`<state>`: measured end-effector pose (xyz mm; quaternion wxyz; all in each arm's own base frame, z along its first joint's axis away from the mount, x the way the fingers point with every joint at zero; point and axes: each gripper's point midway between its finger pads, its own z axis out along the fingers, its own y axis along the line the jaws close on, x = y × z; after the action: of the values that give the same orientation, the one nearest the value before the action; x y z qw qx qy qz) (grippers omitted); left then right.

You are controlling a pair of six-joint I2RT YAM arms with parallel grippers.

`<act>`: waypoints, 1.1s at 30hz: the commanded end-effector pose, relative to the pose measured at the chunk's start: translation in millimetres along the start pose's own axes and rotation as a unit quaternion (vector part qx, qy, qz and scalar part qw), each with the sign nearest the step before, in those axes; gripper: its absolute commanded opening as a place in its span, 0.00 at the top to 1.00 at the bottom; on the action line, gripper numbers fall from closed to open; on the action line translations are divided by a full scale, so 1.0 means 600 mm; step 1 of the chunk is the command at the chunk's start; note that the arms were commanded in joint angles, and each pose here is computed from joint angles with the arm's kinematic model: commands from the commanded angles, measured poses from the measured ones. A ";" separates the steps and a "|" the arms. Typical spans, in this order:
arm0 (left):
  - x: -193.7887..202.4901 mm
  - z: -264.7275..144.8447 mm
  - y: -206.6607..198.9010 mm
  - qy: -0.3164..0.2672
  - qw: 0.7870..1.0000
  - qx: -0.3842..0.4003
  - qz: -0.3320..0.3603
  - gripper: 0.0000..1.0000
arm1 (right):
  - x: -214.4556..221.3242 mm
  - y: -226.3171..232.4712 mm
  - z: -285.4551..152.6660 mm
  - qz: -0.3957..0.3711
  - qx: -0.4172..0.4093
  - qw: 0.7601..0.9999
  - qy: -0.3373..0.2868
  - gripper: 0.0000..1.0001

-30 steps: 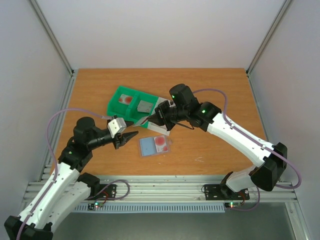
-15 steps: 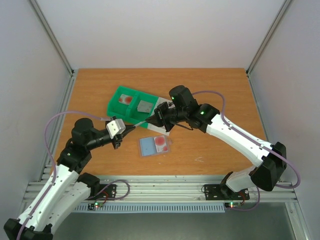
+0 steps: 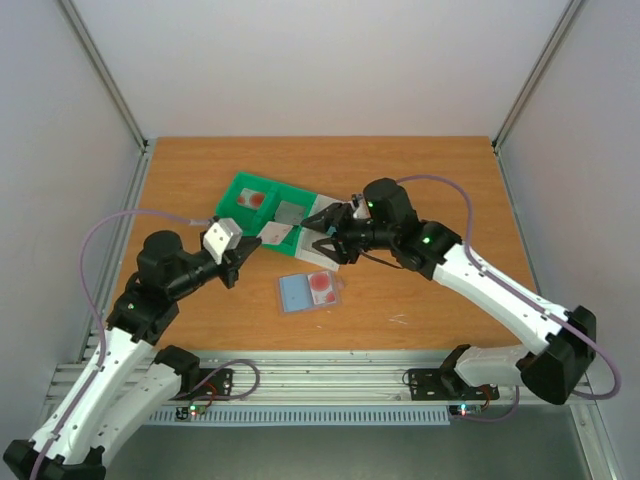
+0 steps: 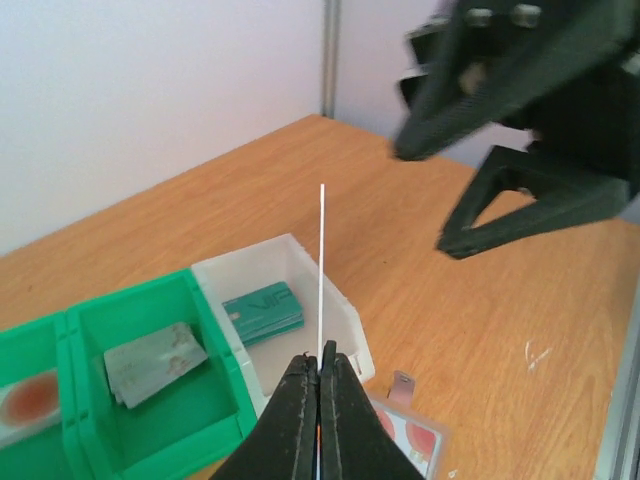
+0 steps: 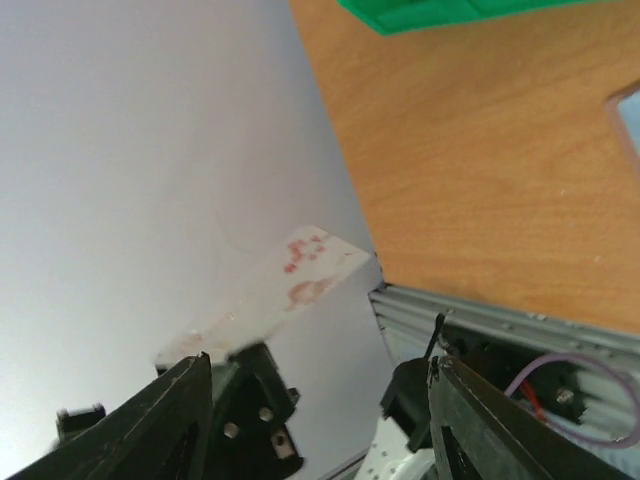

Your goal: Take the credit cards out of the card holder

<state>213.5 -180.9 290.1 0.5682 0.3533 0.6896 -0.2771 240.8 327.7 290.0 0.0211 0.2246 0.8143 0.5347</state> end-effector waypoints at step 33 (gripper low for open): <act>0.164 0.216 0.266 0.219 0.843 -0.218 -0.440 1.00 | -0.074 -0.134 -0.080 -0.323 0.201 0.921 -0.085 0.04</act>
<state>392.6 -170.1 167.4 0.2737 -0.0495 0.9263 -0.2542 233.1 244.1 225.9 0.2044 0.0061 0.9271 0.3139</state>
